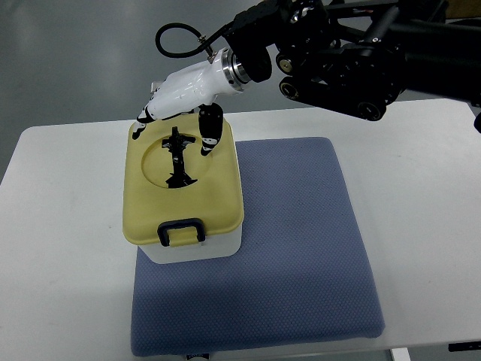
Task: Open white storage box with right hand
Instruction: 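Close the right hand's fingers around the black lid handle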
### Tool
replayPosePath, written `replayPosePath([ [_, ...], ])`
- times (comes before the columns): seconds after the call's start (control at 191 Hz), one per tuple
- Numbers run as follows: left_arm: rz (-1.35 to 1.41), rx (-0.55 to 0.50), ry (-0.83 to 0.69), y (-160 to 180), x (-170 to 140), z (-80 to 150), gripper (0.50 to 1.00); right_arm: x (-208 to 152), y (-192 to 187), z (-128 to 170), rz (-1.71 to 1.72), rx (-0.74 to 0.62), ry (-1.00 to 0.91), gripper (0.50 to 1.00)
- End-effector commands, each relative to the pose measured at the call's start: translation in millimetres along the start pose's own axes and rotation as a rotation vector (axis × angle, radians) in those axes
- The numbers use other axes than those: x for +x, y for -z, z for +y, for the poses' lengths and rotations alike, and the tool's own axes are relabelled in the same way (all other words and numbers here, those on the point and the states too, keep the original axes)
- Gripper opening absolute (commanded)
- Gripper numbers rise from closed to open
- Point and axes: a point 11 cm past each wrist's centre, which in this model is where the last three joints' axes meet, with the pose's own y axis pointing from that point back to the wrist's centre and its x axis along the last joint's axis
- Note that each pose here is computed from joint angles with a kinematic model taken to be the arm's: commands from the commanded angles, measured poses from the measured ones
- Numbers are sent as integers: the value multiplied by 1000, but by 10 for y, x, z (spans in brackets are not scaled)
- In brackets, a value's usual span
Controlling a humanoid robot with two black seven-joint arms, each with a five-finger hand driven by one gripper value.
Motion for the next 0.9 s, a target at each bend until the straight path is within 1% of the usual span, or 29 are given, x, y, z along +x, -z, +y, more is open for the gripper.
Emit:
replayPosePath([
  [0.0, 0, 0, 0, 1, 0, 0, 1000, -18, -11, -5, 13, -5, 1, 915],
  [0.105, 0, 0, 0, 1, 0, 0, 1000, -32, -35, -18, 9, -10, -5, 913],
  [0.22, 0, 0, 0, 1, 0, 0, 1000, -36, 23, -83, 14, 5, -7, 913],
  [0.617, 0, 0, 0, 1, 0, 0, 1000, -101, -20, -103, -8, 0, -9, 901],
  [0.649, 0, 0, 0, 1, 0, 0, 1000, -114, -20, -107, -10, 1, -8, 897],
  [0.706, 0, 0, 0, 1, 0, 0, 1000, -120, -21, -109, -12, 2, -8, 870],
  [0.79, 0, 0, 0, 1, 0, 0, 1000, -110, -17, -107, -11, 3, -9, 860],
  [0.842, 0, 0, 0, 1, 0, 0, 1000, -110, -23, -101, -13, 2, -10, 830],
  [0.894, 0, 0, -1, 1, 1, 0, 1000, -94, -18, -98, -13, 5, -15, 819],
])
